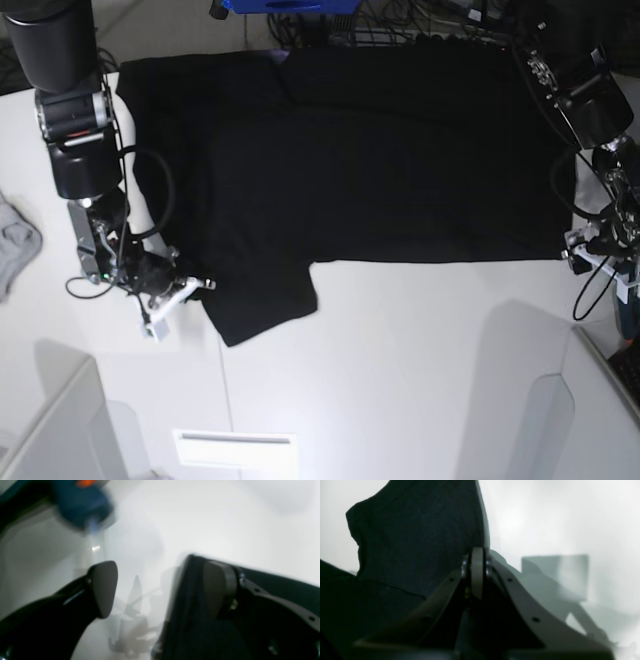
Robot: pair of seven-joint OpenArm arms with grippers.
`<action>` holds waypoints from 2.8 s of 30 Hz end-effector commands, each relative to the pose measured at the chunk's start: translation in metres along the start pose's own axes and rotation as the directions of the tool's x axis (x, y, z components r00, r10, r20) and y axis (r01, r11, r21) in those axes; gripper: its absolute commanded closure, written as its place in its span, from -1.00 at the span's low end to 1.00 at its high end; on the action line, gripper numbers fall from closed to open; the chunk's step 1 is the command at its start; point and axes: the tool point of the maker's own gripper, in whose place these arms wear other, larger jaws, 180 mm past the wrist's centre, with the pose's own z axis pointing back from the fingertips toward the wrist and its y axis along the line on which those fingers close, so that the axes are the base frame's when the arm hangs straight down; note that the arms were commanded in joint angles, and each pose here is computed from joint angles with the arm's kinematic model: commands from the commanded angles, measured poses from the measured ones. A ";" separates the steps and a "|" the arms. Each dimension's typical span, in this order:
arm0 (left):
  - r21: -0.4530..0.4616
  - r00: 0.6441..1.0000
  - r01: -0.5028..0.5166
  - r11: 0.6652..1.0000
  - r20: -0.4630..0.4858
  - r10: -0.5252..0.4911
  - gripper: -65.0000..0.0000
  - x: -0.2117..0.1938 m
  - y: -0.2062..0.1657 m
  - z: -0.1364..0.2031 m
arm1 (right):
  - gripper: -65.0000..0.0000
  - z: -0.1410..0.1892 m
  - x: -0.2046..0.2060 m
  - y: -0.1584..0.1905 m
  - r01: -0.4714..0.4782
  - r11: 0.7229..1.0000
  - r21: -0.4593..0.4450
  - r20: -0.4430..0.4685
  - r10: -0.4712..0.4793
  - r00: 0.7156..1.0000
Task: Fold the T-shirt properly
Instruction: 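Grasp the sleeve hem with the right gripper and the hem corner with the left, then pull the shirt's hem edge with both grippers to straighten the body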
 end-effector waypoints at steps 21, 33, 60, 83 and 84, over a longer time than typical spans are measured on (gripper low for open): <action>-0.055 1.000 0.024 0.998 -0.009 -0.024 -0.57 0.007 -0.029 -0.024 | 1.00 0.005 0.015 -0.002 -0.017 1.000 -0.009 0.019 0.018 1.000; -0.082 0.997 -0.025 0.996 -0.072 0.019 -0.56 -0.025 -0.037 -0.045 | 1.00 0.006 0.015 -0.003 -0.017 1.000 -0.010 0.019 0.018 1.000; -0.143 0.998 0.008 0.990 -0.057 -0.016 1.00 -0.017 -0.050 -0.043 | 1.00 0.012 0.041 -0.007 0.026 1.000 -0.003 0.153 -0.025 0.988; -0.198 0.995 0.091 0.976 0.045 -0.084 1.00 0.008 -0.073 0.003 | 1.00 0.031 0.045 0.017 -0.035 0.998 0.051 0.237 0.022 0.971; -0.216 0.996 0.082 0.973 0.046 -0.074 1.00 0.005 -0.075 0.003 | 1.00 0.035 0.044 0.014 -0.031 0.998 0.050 0.246 0.018 0.969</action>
